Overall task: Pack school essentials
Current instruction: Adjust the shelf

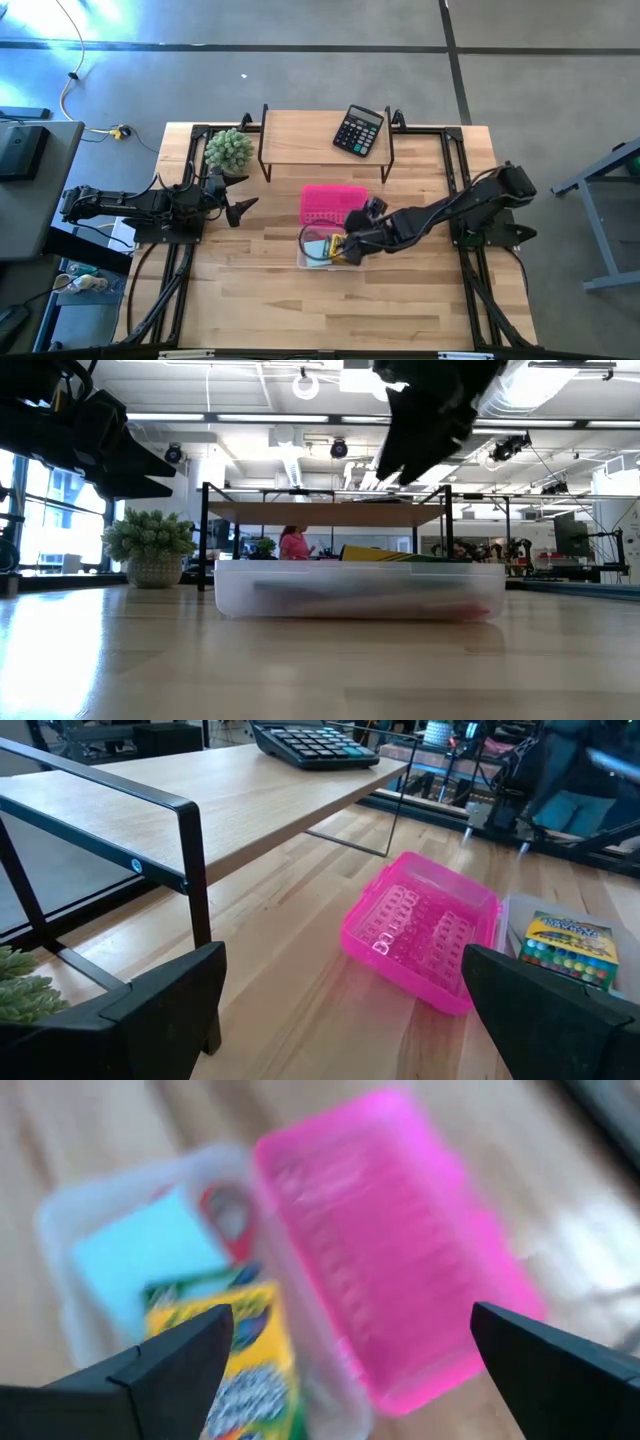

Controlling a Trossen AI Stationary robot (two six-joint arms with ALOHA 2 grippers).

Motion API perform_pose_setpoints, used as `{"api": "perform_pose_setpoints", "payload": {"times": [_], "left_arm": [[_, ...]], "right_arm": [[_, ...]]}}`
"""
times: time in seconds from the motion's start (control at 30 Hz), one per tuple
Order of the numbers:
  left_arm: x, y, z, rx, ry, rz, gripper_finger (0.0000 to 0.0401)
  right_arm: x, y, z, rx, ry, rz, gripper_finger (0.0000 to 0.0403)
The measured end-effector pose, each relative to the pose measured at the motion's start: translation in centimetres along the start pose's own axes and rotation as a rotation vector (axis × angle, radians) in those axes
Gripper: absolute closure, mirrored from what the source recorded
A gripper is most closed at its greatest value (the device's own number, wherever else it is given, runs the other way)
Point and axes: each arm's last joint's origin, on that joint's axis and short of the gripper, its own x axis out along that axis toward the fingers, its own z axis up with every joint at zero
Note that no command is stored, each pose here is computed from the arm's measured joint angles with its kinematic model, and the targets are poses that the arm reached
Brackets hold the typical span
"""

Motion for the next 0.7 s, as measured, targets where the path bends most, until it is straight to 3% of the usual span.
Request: {"api": "perform_pose_setpoints", "payload": {"times": [0.33, 0.7], "left_arm": [[0.0, 0.0, 0.0, 0.0, 0.0, 0.0, 0.0007], [0.0, 0.0, 0.0, 0.0, 0.0, 0.0, 0.0007]], "right_arm": [[-2.2, -3.9, 2.5, 0.219, -0.24, -0.221, 0.0019], [-1.4, -8.5, 4.3, 0.463, -0.297, -0.36, 0.0107]]}}
